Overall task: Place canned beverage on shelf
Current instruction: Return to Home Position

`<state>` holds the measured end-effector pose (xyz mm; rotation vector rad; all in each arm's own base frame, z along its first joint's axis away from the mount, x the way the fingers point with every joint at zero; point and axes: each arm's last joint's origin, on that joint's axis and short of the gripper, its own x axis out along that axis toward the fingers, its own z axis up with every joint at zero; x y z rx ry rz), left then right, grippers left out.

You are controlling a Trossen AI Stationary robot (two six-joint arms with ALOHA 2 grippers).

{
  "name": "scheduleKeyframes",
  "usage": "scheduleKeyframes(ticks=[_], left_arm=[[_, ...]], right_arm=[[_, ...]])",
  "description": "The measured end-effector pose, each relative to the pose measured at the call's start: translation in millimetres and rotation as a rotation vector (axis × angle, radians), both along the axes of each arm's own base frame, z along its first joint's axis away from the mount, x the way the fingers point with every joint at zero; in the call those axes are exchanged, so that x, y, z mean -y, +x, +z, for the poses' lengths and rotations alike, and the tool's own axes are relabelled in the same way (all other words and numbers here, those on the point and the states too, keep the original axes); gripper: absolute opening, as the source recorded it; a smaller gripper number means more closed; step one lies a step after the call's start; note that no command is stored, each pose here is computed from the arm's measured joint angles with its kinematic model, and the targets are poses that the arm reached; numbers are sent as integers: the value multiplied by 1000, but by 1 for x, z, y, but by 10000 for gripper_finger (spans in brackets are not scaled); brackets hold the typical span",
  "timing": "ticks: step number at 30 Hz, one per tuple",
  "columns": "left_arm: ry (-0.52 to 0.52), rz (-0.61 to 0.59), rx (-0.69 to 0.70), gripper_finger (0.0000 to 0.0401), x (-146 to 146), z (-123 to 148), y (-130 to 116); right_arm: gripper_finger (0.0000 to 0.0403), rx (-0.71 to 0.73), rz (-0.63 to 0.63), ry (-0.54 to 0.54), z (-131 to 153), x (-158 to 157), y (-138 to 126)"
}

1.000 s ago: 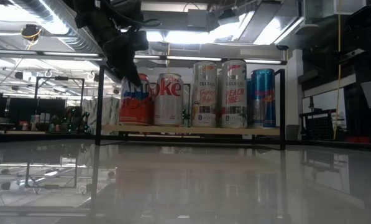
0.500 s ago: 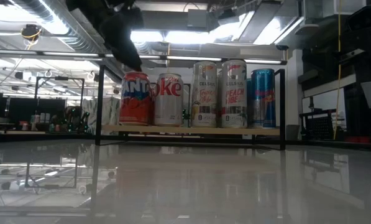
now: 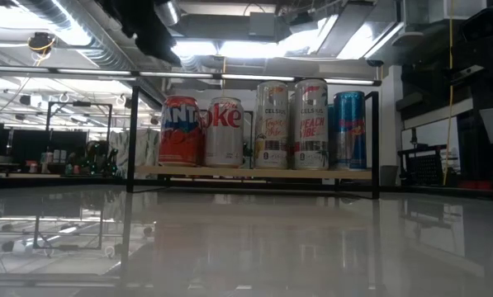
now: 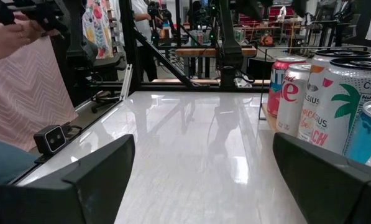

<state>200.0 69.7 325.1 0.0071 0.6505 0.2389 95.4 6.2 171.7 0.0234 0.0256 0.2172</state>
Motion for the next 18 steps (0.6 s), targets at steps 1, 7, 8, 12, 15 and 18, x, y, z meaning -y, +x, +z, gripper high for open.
scheduleKeyframes(ticks=[1, 7, 8, 12, 15, 18], left_arm=[[-4, -10, 3, 380, 3, 2, -3], [43, -10, 92, 380, 15, 20, -25], [51, -9, 109, 380, 17, 23, -29], [43, 27, 163, 380, 22, 31, -44], [40, 80, 171, 380, 25, 34, -56], [65, 122, 169, 380, 26, 35, -66]], right_arm=[[379, 0, 0, 0, 0, 0, 0], [379, 0, 0, 0, 0, 0, 0], [379, 0, 0, 0, 0, 0, 0], [379, 0, 0, 0, 0, 0, 0], [379, 0, 0, 0, 0, 0, 0], [379, 0, 0, 0, 0, 0, 0]])
